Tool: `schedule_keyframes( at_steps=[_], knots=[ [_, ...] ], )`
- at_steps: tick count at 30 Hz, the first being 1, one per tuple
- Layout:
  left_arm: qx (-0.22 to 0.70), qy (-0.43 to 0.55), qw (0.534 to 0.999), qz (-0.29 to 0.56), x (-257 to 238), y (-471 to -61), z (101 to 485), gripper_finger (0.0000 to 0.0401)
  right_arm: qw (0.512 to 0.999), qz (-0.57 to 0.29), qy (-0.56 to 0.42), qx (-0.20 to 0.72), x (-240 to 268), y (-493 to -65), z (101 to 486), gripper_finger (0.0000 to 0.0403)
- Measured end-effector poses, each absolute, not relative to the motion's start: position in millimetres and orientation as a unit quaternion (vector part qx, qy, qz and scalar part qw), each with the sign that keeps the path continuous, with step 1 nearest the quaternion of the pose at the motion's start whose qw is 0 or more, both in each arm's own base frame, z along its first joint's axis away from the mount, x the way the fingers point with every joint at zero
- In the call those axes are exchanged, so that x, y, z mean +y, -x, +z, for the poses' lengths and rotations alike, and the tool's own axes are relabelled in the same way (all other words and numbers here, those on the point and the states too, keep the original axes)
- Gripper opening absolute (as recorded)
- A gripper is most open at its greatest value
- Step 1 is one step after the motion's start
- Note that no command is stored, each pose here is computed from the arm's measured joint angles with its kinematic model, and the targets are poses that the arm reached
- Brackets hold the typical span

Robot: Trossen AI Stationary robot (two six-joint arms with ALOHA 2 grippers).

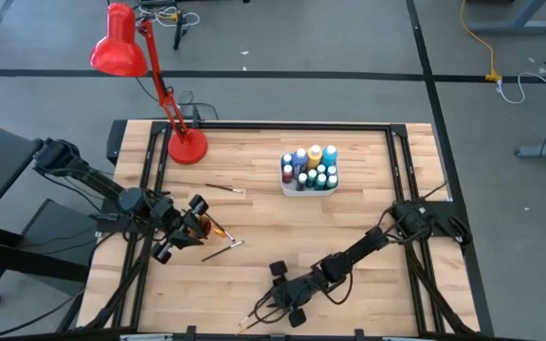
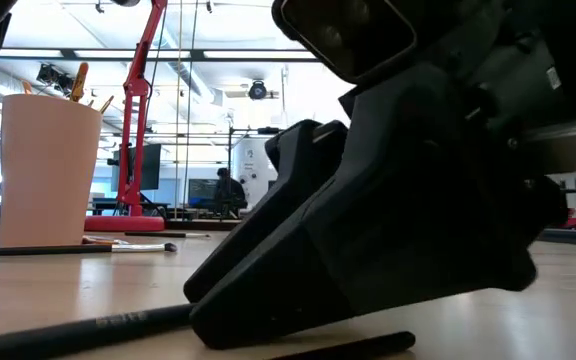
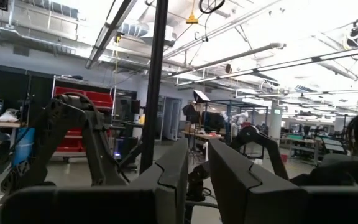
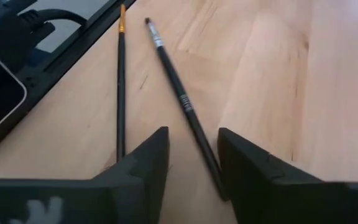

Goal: Pick & Place Paint Supplies
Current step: Put the silver paint brush into the orange cup

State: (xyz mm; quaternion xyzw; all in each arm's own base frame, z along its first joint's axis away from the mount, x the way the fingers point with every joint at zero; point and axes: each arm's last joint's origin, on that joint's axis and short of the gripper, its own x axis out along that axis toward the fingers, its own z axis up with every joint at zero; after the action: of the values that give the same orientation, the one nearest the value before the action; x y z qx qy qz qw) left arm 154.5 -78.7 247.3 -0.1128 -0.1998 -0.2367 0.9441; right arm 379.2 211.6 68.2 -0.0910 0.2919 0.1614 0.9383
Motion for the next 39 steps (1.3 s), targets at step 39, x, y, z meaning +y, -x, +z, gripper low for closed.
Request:
schedule_keyframes(
  at_steps=[39],
  knots=[
    [-0.153, -0.063, 0.977, -0.138, -77.0, -160.9, 233.0, 0.0072, 0.879, 0.020, 0.327, 0.346, 153.4, -374.4, 139.6, 0.0007]
  ],
)
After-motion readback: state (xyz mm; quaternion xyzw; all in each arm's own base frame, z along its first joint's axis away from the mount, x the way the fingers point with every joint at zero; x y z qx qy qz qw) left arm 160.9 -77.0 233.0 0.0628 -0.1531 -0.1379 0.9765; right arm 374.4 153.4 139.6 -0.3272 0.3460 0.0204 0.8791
